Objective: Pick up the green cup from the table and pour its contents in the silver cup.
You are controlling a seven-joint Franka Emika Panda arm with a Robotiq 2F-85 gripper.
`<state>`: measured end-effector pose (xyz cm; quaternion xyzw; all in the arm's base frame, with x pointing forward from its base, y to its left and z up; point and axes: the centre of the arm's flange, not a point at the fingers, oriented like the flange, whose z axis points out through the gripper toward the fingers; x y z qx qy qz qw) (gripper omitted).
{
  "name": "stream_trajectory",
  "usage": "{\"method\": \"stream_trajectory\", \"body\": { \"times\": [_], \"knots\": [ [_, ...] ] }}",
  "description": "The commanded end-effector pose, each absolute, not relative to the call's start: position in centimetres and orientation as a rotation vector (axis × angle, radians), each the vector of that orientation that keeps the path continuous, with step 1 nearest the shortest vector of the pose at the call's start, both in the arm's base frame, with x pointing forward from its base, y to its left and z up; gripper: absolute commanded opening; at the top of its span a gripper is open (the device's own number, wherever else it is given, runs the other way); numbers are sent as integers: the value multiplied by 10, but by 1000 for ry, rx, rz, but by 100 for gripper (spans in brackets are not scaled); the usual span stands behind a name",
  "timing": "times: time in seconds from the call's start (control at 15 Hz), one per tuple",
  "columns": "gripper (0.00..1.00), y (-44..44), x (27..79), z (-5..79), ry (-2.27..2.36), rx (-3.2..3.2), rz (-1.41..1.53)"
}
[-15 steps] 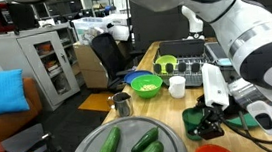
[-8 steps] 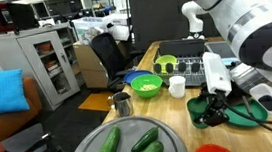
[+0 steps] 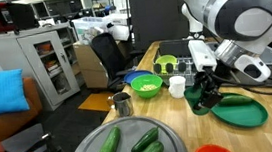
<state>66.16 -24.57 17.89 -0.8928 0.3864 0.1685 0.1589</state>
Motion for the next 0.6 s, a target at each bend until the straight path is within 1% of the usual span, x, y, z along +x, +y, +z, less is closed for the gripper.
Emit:
{"method": "stream_trajectory", "body": {
  "times": [0.0,0.27,0.53],
  "knots": [
    [54,-223,636,197,1190,-2657,392],
    [54,-204,623,212,1287,-2716,303],
    [54,-177,599,214,1308,-2664,357]
  ]
}}
